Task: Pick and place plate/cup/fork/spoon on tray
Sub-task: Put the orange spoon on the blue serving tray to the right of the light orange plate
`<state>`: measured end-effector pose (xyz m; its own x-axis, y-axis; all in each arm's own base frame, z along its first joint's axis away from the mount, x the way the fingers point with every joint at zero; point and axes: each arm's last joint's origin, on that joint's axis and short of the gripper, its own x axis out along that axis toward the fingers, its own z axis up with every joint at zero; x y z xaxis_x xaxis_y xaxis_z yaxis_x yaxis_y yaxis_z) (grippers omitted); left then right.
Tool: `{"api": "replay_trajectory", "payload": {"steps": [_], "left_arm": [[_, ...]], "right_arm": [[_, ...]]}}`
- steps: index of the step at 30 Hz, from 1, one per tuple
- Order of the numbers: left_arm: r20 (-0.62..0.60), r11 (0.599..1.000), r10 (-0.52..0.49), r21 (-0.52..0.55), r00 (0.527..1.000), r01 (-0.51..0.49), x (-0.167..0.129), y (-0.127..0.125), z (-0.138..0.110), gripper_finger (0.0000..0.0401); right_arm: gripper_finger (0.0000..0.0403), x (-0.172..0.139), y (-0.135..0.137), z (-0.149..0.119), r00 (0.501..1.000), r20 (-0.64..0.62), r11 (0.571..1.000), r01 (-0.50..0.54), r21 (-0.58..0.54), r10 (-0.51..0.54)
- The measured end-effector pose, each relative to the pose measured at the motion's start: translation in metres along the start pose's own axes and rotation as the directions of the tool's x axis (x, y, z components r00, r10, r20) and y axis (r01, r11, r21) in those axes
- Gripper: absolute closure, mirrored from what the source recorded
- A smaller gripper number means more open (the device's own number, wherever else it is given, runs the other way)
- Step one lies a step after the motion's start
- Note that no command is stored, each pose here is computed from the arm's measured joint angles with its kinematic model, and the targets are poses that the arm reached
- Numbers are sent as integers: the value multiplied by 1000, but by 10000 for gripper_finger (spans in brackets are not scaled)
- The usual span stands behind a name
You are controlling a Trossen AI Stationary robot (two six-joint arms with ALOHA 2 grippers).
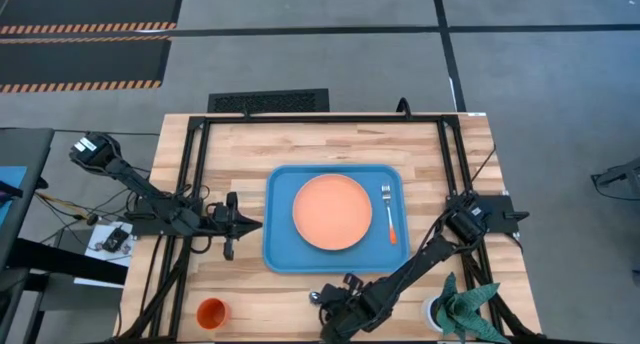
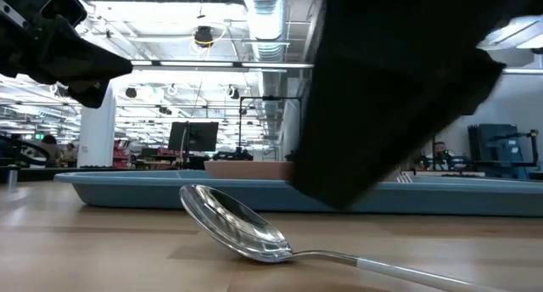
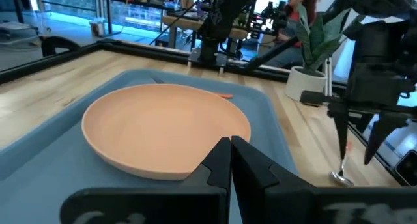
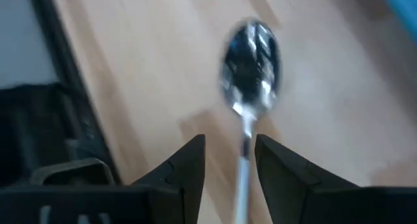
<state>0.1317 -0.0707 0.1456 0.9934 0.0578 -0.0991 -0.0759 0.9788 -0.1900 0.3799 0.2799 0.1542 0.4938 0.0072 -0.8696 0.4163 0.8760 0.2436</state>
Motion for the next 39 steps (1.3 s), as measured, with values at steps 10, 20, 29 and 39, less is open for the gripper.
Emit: {"api": "replay_trajectory", "payload": {"steps": [10,20,29,39], "left_arm": [[-10,1000,18,10,1000,-18,0,1,-1,401],[-12,1000,26,13,1000,-26,0,1,-2,401],[-12,1000,26,11,1000,-26,0,1,-2,401],[-11,1000,26,-12,1000,-26,0,1,-2,401]], "right_arm": [[251,12,-6,-3,998,-38,998,38,-52,-40],[264,19,-9,-2,996,-77,997,32,-66,-37],[334,19,-14,-3,990,-123,996,67,-61,-74],[337,21,-23,1,968,-233,995,98,5,-94]]}}
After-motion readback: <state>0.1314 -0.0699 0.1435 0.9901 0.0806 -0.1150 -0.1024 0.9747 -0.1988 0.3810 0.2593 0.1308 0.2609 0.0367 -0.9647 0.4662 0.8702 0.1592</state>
